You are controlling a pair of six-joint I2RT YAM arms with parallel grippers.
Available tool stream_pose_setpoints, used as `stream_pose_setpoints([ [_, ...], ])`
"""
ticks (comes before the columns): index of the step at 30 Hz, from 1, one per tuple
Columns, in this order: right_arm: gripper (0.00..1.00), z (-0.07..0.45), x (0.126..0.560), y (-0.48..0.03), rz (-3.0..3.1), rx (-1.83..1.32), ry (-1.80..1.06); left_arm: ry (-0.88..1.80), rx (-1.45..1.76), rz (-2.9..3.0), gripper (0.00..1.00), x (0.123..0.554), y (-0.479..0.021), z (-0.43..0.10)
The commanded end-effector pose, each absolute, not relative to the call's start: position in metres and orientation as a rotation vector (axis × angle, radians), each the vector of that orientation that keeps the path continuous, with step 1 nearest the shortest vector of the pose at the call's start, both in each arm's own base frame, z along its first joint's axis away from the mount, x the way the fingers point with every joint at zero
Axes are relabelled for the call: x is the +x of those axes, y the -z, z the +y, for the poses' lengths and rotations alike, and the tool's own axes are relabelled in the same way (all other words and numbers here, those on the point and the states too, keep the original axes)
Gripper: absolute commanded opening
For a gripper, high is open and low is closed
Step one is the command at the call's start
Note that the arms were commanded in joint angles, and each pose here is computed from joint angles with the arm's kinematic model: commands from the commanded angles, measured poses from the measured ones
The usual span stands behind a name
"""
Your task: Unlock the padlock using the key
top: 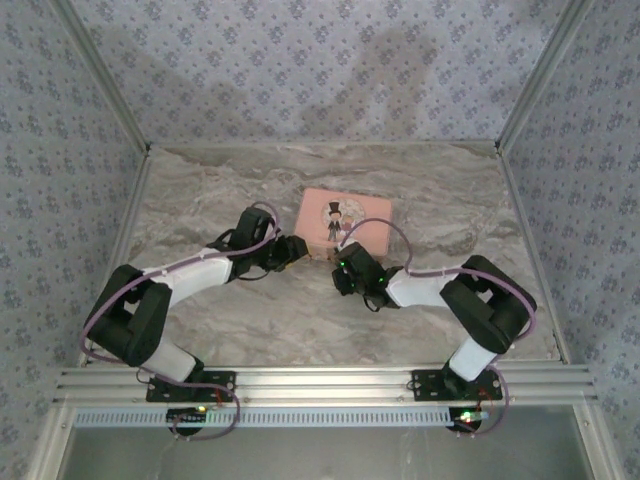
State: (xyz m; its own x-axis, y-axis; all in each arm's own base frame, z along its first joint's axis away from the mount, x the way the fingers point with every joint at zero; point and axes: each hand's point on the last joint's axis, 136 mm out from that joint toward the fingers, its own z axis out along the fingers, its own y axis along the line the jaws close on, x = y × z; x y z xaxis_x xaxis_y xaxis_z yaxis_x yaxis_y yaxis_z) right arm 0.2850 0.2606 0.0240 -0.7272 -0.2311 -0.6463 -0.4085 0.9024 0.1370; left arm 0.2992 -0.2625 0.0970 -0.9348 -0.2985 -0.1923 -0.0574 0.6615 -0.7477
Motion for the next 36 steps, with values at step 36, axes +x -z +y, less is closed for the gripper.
stream_pose_setpoints([
  [36, 0.00, 0.237, 0.266, -0.056, 2.388, -0.991, -0.092, 1.095, -0.269, 2.492, 0.43, 0.365, -0.106, -0.252],
])
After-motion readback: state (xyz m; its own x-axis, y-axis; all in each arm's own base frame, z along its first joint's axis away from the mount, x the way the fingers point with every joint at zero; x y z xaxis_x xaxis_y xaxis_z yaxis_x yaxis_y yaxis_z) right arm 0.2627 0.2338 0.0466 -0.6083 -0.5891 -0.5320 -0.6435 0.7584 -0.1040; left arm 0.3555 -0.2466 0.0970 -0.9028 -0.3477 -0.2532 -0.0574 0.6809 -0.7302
